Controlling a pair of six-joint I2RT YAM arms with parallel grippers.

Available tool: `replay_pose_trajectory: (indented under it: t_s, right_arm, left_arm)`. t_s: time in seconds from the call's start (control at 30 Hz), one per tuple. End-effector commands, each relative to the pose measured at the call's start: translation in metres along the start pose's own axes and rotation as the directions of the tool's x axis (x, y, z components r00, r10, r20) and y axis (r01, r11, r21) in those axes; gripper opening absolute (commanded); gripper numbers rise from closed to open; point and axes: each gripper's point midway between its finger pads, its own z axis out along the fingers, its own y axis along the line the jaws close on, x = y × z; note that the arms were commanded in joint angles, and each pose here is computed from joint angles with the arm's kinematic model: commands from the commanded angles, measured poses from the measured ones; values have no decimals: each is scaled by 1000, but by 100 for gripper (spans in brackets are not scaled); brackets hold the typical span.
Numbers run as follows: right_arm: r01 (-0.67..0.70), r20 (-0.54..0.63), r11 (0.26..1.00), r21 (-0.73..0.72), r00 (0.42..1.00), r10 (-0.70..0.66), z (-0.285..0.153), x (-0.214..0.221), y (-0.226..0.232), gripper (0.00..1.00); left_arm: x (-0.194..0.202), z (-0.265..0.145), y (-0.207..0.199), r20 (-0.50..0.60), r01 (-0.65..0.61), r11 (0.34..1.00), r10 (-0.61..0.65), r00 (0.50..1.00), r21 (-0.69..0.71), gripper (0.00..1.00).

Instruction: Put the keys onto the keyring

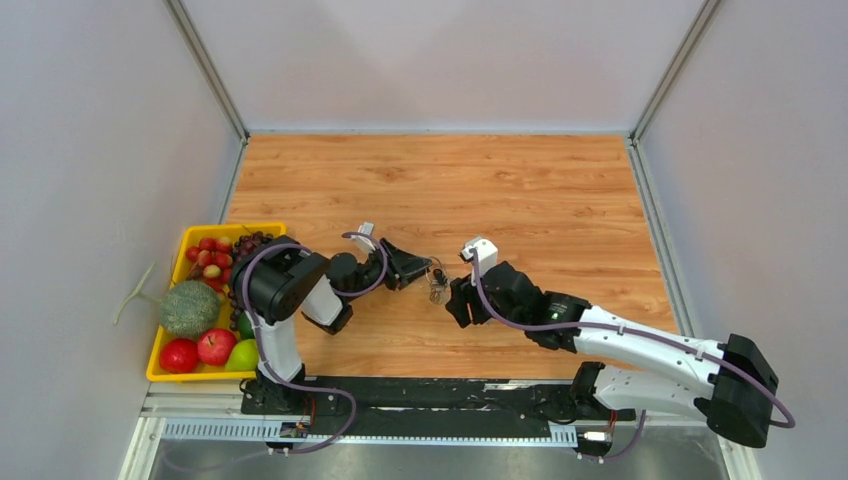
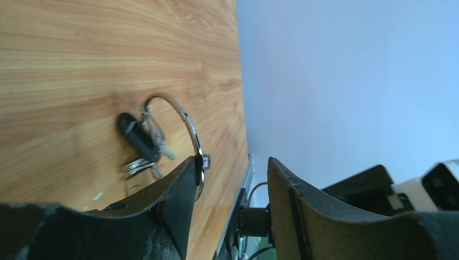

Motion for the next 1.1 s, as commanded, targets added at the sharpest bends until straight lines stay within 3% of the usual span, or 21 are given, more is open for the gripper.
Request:
replay_pose_trajectory:
  t_s: [0.0,0.17,0.37,0.6,0.7,0.73,0.8,0.9,1.0,1.07]
  right_arm:
    - [-56,-22,997,57,998,57,11,8,-7,58]
    - [-67,-60,994,83,996,72,22,17,-12,56]
    - [-72,-72,995,75,994,78,30,16,-11,57]
    - [-72,-51,994,84,996,76,28,10,-13,58]
    - [-73,-35,993,96,996,76,25,8,-17,60]
    - [-74,-33,992,98,996,78,23,8,-18,60]
    - [-78,-28,992,100,996,81,21,8,-19,60]
    - [-77,-26,991,108,996,81,20,8,-21,61]
    - [-76,-22,991,114,997,79,20,7,-22,62]
    - [-72,-19,990,119,997,74,21,5,-22,62]
  left_arm:
    - [-4,-9,-60,16,-90,974,89,996,207,58]
    - [-2,-12,-80,-3,-143,962,147,989,231,58]
    - [-4,-11,-67,-19,-209,971,213,977,119,61]
    - [0,0,-57,-51,-204,973,210,976,105,60]
    - [1,5,-29,-80,-219,976,217,973,-16,59]
    - [-2,6,-27,-78,-266,964,263,962,-30,59]
    - [-1,-1,3,-132,-297,936,275,952,-189,59]
    - [-22,-7,4,-124,-399,865,380,917,-303,61]
    - [-33,-25,10,-194,-498,762,460,866,-414,63]
    - [-38,-29,8,-197,-521,734,487,851,-435,64]
